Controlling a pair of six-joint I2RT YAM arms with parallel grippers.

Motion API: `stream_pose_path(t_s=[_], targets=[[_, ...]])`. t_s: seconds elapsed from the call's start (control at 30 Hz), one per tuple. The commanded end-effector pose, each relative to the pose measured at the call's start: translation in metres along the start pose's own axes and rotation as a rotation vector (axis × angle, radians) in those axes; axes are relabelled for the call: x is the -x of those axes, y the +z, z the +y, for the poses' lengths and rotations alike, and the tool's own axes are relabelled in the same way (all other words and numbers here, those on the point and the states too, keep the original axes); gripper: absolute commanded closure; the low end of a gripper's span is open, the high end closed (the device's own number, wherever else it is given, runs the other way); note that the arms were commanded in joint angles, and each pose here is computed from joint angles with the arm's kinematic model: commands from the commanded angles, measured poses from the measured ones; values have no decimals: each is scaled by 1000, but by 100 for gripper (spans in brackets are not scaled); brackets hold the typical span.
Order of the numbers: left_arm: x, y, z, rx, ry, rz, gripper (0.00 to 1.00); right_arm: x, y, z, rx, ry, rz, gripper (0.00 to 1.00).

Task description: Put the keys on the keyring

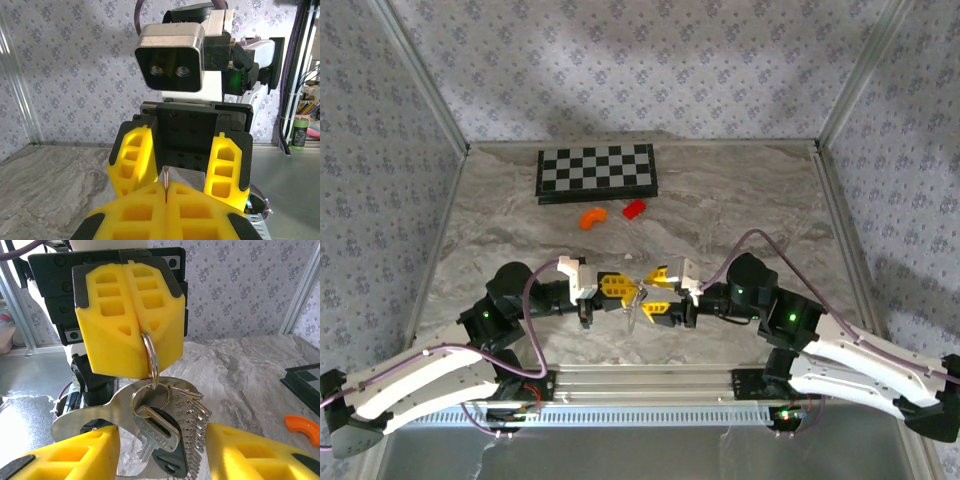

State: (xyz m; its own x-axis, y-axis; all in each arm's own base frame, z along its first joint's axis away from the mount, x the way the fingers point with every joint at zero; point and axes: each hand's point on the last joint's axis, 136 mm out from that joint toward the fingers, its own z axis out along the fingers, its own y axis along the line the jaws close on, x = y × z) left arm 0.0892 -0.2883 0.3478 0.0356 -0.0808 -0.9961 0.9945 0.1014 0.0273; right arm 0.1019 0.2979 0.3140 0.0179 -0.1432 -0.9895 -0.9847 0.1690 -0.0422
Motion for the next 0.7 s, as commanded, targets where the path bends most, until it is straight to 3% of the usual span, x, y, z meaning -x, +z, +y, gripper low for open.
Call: stream_pose_path(t_s=[0.0, 0.17, 0.47, 0.67], targets=[[26, -3, 0, 6, 24, -76, 100, 9, 1, -1, 1, 16, -52, 50], [25, -3, 0, 7, 20, -82, 100, 5, 8, 3, 42, 35, -45, 75], [26, -7, 2, 32, 30, -96, 100, -5, 6, 0, 16, 54, -22, 84], [26, -8, 3, 42, 31, -99, 100, -4, 0, -2, -7, 46, -33, 97]])
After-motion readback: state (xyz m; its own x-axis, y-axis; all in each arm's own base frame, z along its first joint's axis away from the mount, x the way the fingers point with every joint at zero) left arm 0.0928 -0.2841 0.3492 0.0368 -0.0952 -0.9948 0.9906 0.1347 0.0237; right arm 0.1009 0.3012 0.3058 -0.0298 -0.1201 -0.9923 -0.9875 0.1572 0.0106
